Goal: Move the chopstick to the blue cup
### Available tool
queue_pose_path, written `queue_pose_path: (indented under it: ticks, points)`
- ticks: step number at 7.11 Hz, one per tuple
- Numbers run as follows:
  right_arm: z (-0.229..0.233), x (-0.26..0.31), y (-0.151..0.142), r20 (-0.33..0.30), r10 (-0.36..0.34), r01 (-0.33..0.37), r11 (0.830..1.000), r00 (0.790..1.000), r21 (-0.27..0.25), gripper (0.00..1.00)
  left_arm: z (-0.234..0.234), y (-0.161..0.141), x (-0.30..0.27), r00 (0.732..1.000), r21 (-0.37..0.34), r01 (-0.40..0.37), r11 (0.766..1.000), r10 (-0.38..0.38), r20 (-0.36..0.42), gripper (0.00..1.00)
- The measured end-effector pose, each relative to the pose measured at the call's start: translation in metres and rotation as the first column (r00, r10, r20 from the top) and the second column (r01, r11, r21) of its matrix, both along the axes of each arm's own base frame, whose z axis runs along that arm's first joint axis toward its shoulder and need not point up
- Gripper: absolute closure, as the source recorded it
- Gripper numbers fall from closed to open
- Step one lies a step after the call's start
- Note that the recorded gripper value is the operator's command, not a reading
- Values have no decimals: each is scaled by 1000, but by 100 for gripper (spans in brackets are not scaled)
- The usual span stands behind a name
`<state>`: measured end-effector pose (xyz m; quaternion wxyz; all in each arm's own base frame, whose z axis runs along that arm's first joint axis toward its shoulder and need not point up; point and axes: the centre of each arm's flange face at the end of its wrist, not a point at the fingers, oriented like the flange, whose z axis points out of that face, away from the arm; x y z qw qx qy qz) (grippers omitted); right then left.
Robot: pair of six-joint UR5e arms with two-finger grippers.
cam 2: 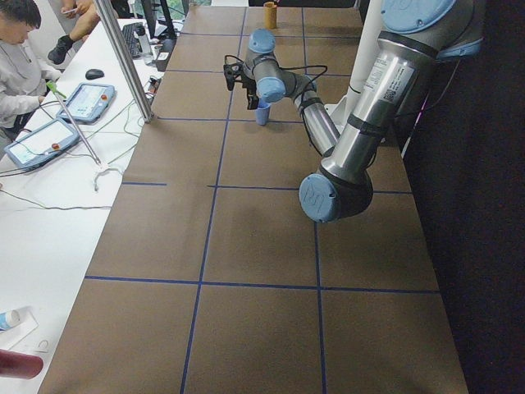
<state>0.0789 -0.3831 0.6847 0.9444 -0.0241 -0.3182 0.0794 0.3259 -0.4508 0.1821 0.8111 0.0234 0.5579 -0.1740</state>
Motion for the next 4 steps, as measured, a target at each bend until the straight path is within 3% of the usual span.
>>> queue_pose_path:
  ticks: [4]
  points:
    - [-3,9,-13,-30,15,-14,1000,999,17,30,2,-1,1,1000,3,13,1000,-13,8,0]
